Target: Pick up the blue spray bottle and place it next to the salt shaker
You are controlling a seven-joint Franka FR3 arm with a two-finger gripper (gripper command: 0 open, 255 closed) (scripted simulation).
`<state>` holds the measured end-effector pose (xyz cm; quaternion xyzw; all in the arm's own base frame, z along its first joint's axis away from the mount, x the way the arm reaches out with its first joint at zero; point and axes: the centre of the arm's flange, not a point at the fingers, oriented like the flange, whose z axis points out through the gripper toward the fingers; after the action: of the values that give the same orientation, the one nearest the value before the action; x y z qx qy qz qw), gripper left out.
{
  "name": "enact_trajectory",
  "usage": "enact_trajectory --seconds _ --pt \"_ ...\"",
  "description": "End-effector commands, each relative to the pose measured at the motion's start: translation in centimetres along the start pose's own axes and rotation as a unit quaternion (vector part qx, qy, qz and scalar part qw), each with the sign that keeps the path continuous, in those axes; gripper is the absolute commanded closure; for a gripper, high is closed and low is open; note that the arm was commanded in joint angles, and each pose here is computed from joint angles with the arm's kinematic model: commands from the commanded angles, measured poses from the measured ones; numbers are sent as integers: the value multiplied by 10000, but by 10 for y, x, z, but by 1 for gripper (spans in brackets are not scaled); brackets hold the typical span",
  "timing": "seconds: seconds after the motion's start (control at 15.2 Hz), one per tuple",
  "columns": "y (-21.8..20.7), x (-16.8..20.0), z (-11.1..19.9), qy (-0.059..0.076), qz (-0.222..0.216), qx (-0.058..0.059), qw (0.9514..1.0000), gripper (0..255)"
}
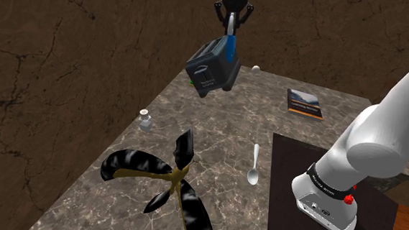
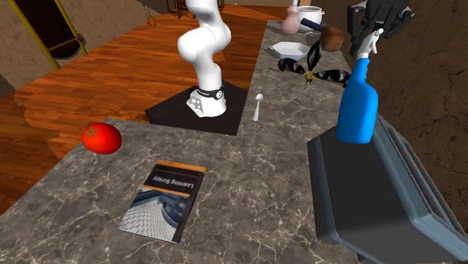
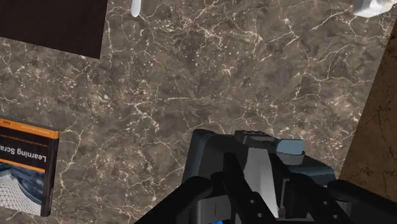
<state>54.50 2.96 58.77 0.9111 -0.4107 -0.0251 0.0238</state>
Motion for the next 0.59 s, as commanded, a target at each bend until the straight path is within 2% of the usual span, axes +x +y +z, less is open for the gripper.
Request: enact_trajectory --seconds 0.0,0.53 --pt "-17 -21 -1 0 7 0 10000 255" --pt "-79 -106 -3 0 7 0 10000 255"
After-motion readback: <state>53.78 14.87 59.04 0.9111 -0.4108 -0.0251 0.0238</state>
